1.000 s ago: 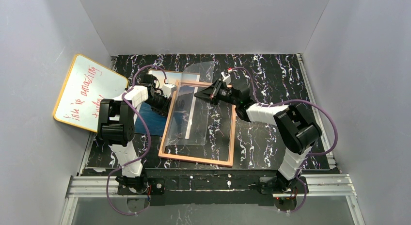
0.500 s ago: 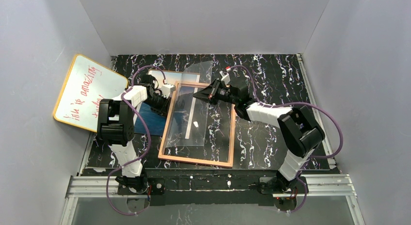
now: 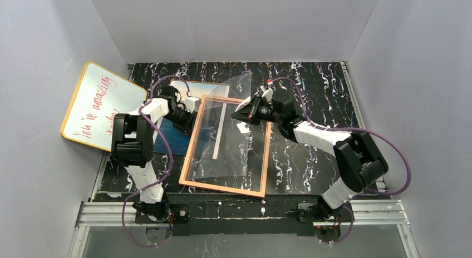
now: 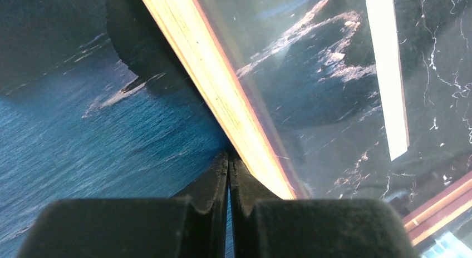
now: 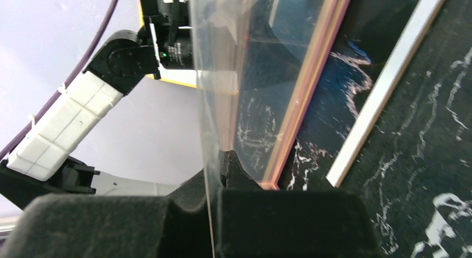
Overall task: Put the photo into the frame
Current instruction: Place the photo frame item in the photo frame.
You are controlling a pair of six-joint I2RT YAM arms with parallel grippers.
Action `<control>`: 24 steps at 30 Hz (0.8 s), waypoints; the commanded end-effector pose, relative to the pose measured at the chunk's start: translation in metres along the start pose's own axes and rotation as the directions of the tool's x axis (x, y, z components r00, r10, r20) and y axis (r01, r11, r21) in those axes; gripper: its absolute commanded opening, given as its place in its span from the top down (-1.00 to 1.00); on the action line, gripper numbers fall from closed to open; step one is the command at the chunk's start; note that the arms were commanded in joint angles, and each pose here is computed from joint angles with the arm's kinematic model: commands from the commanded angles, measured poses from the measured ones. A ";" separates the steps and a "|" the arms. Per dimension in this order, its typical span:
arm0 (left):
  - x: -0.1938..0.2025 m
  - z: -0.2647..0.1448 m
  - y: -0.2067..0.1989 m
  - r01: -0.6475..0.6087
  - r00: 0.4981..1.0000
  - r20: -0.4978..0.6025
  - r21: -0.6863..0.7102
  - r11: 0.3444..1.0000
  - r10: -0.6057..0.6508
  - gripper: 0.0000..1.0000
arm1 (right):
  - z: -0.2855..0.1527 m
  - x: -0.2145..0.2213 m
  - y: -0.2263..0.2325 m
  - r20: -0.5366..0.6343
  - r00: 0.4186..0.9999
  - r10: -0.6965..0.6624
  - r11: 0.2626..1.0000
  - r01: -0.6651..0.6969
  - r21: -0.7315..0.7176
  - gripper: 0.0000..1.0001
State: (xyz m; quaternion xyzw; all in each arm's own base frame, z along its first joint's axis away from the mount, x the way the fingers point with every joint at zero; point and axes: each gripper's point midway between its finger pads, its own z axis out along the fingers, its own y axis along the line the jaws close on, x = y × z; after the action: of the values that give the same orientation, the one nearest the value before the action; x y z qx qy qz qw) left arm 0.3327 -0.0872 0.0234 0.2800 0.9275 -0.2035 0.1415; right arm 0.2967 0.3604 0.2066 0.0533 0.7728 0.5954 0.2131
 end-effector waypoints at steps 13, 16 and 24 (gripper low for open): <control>0.029 0.007 -0.010 0.045 0.995 -0.088 0.050 0.998 -0.040 1.00 | -0.028 0.003 -0.016 0.002 1.000 0.024 1.000 -0.024 0.008 0.97; 0.030 0.007 -0.011 0.046 0.995 -0.089 0.054 0.997 -0.041 1.00 | -0.030 0.004 -0.023 0.013 0.999 0.033 0.999 -0.033 0.022 0.97; 0.030 0.008 -0.012 0.046 0.995 -0.089 0.057 0.997 -0.041 1.00 | -0.032 0.003 -0.044 0.031 0.998 0.061 0.996 -0.063 0.068 0.97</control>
State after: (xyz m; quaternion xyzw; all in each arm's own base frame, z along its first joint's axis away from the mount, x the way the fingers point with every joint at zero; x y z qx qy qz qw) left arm 0.3316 -0.0873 0.0231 0.2783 0.9272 -0.2074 0.1410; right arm 0.2894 0.3234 0.1635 0.0945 0.7976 0.5645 0.1906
